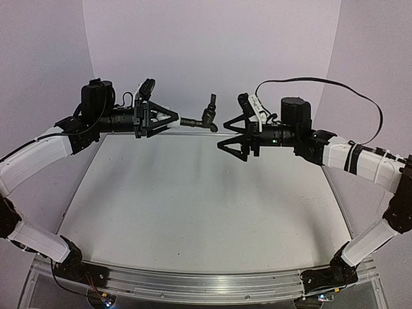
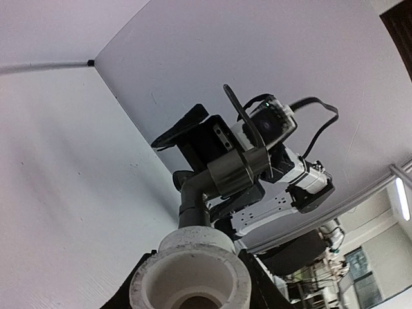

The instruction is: Install the water faucets

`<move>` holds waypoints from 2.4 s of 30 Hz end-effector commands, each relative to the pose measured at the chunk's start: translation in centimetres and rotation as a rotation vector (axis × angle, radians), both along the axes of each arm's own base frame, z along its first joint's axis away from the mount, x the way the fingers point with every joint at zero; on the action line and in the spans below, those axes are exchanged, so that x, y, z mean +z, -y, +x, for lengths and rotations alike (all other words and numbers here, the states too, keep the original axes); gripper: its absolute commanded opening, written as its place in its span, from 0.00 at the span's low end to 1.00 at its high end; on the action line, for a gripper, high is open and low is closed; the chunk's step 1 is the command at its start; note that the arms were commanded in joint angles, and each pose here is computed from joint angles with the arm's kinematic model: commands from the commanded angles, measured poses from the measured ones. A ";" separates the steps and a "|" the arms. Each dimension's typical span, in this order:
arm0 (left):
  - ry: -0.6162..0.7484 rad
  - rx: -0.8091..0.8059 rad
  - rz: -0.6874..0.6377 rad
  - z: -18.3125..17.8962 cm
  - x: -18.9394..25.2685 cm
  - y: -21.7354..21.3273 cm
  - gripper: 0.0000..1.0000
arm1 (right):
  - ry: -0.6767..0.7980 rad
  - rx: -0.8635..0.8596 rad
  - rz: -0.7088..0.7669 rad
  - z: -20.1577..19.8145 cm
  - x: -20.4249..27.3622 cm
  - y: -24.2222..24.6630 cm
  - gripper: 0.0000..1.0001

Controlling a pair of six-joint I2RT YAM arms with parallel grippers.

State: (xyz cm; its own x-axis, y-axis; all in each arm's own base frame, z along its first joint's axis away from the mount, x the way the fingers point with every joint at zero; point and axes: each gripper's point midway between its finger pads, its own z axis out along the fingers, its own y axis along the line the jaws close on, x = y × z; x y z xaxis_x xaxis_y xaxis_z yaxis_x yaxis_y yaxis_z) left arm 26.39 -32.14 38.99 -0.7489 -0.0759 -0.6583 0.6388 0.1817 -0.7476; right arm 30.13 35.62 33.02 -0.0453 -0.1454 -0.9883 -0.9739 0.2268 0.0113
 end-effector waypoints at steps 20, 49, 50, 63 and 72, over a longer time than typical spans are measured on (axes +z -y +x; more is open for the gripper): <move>-0.074 -0.043 -0.126 -3.0 3.1 -1.4 0.00 | 0.033 0.239 0.254 -3.7 6.1 -7.0 0.59; 0.907 -0.361 -0.080 -7.2 1.7 0.1 0.00 | -0.735 0.412 0.234 -2.6 4.5 -10.9 0.00; 0.986 -0.393 -0.095 -7.9 1.6 0.0 0.00 | -0.782 0.423 0.224 -2.5 4.3 -11.2 0.00; 1.791 -0.385 0.100 -5.2 2.6 0.6 0.00 | -1.393 0.371 0.178 -0.2 2.6 -12.4 0.00; 1.545 -0.260 0.164 -4.1 4.4 0.1 0.00 | -1.303 0.209 0.320 3.6 3.0 -7.8 0.74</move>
